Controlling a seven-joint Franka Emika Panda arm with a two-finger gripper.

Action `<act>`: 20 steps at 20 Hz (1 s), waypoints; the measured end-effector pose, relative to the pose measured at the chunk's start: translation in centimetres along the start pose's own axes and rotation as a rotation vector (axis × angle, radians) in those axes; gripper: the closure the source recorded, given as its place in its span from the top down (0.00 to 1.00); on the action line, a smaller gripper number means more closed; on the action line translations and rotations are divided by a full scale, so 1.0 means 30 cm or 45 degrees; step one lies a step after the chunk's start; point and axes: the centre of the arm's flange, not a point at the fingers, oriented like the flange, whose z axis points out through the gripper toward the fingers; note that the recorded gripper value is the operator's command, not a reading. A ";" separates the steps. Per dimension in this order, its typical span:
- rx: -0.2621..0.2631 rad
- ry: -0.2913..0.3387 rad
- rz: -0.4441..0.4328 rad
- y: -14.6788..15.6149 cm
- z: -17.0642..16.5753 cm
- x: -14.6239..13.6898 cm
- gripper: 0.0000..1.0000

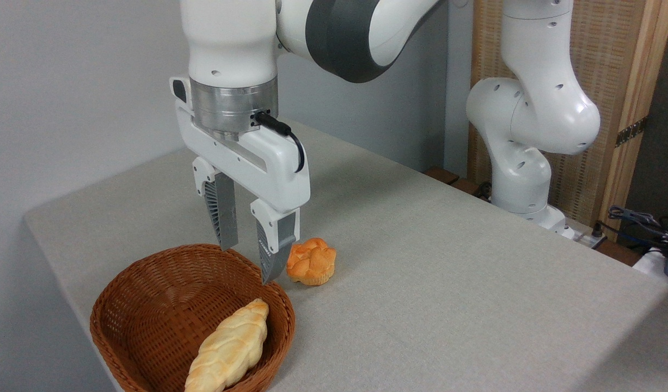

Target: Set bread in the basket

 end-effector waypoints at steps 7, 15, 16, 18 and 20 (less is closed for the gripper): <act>-0.007 -0.006 -0.095 0.013 0.003 0.008 1.00; 0.066 -0.086 -0.001 0.084 -0.001 0.053 1.00; 0.069 -0.097 0.020 0.104 0.002 0.066 1.00; 0.072 -0.105 0.043 0.129 0.005 0.084 1.00; 0.071 -0.104 0.055 0.144 0.007 0.095 1.00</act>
